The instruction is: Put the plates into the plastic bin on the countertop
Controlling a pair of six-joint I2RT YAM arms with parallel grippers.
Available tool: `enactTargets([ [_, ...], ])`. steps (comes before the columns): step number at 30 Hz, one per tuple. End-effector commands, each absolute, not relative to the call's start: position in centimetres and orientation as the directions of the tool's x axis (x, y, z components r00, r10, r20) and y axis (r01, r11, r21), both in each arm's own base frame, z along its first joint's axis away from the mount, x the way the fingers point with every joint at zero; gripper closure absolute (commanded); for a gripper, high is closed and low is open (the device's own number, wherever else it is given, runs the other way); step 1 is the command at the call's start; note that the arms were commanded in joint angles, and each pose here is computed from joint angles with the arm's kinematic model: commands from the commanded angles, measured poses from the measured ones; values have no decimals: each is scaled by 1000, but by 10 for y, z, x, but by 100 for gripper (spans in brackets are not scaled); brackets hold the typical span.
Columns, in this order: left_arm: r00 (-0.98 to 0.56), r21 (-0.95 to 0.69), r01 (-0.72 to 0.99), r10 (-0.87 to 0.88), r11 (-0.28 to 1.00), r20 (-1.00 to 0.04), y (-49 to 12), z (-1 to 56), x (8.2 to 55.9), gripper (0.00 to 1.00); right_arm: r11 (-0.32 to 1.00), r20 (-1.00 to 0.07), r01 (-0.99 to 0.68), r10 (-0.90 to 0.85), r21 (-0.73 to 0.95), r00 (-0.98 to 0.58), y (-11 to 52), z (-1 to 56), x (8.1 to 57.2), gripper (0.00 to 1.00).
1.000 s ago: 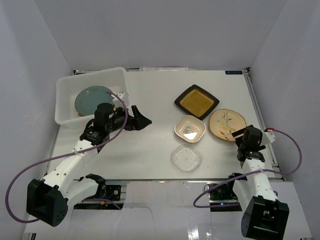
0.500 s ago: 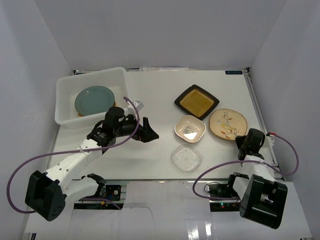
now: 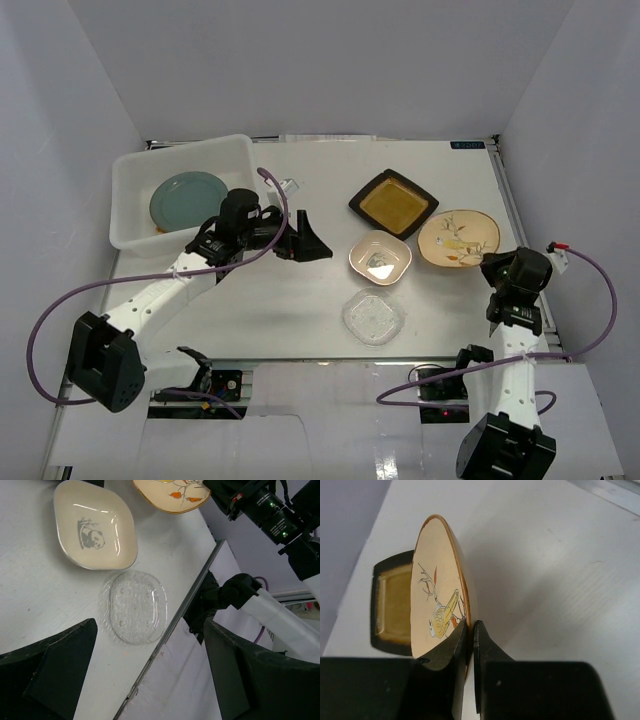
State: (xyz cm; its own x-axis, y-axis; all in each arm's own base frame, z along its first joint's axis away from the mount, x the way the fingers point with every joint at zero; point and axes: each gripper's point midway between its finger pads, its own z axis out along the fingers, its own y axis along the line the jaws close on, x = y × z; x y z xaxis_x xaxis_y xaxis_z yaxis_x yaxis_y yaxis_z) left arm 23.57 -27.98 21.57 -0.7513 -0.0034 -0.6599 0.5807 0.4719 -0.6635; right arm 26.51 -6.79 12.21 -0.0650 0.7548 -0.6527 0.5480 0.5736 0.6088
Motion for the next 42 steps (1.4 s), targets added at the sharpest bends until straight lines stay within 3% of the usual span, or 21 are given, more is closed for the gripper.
enactTargets([
  [1, -762, -719, 591, -41, 365, -646, -298, 250, 237, 2, 685, -695, 162, 719, 710, 9, -30, 243, 295, 92],
  [8, -822, -787, 510, -72, 346, -565, -318, 241, 263, 2, 695, -700, -81, 710, 714, -81, 22, 283, 296, 92],
  [13, -844, -824, 478, -99, 304, -527, -339, 238, 289, 2, 573, -632, -269, 724, 774, -277, 79, 282, 296, 92],
  [18, -853, -841, 463, -116, 281, -508, -354, 233, 306, 2, 507, -608, -340, 697, 792, -380, 107, 279, 293, 92],
  [20, -863, -845, 444, -112, 297, -492, -358, 221, 312, 7, 476, -602, -373, 686, 796, -410, 118, 278, 292, 92],
  [21, -863, -843, 441, -111, 309, -492, -359, 216, 314, 11, 466, -597, -377, 681, 800, -425, 121, 277, 291, 92],
  [22, -865, -843, 429, -120, 325, -486, -358, 211, 317, 27, 463, -592, -373, 678, 804, -435, 123, 274, 291, 92],
  [24, -863, -840, 425, -128, 338, -489, -357, 207, 319, 40, 454, -591, -382, 664, 805, -457, 129, 269, 290, 92],
  [25, -862, -838, 420, -134, 348, -488, -357, 205, 321, 54, 449, -584, -375, 660, 811, -473, 132, 265, 290, 92],
  [28, -857, -831, 419, -141, 366, -495, -355, 205, 323, 78, 442, -577, -371, 649, 816, -496, 135, 255, 290, 92],
  [29, -851, -824, 422, -150, 378, -504, -354, 208, 325, 90, 444, -576, -367, 647, 817, -499, 135, 252, 290, 92],
  [30, -850, -821, 417, -152, 390, -504, -353, 209, 326, 95, 446, -571, -356, 645, 821, -508, 136, 247, 290, 92],
  [31, -839, -809, 429, -154, 401, -522, -351, 212, 328, 99, 456, -578, -356, 639, 816, -507, 135, 244, 291, 90],
  [33, -817, -789, 429, -182, 440, -547, -345, 220, 336, 100, 475, -579, -332, 627, 815, -521, 134, 237, 291, 59],
  [34, -806, -780, 431, -196, 453, -559, -339, 224, 342, 100, 496, -598, -339, 610, 800, -519, 134, 235, 292, 36],
  [37, -760, -772, 415, -283, 481, -585, -305, 248, 366, 100, 525, -615, -331, 592, 785, -521, 132, 231, 291, 14],
  [40, -691, -788, 380, -417, 484, -590, -242, 282, 393, 100, 552, -641, -335, 579, 763, -504, 129, 228, 289, 4],
  [42, -618, -797, 343, -520, 497, -590, -190, 306, 407, 100, 551, -648, -353, 555, 756, -522, 138, 222, 282, 4],
])
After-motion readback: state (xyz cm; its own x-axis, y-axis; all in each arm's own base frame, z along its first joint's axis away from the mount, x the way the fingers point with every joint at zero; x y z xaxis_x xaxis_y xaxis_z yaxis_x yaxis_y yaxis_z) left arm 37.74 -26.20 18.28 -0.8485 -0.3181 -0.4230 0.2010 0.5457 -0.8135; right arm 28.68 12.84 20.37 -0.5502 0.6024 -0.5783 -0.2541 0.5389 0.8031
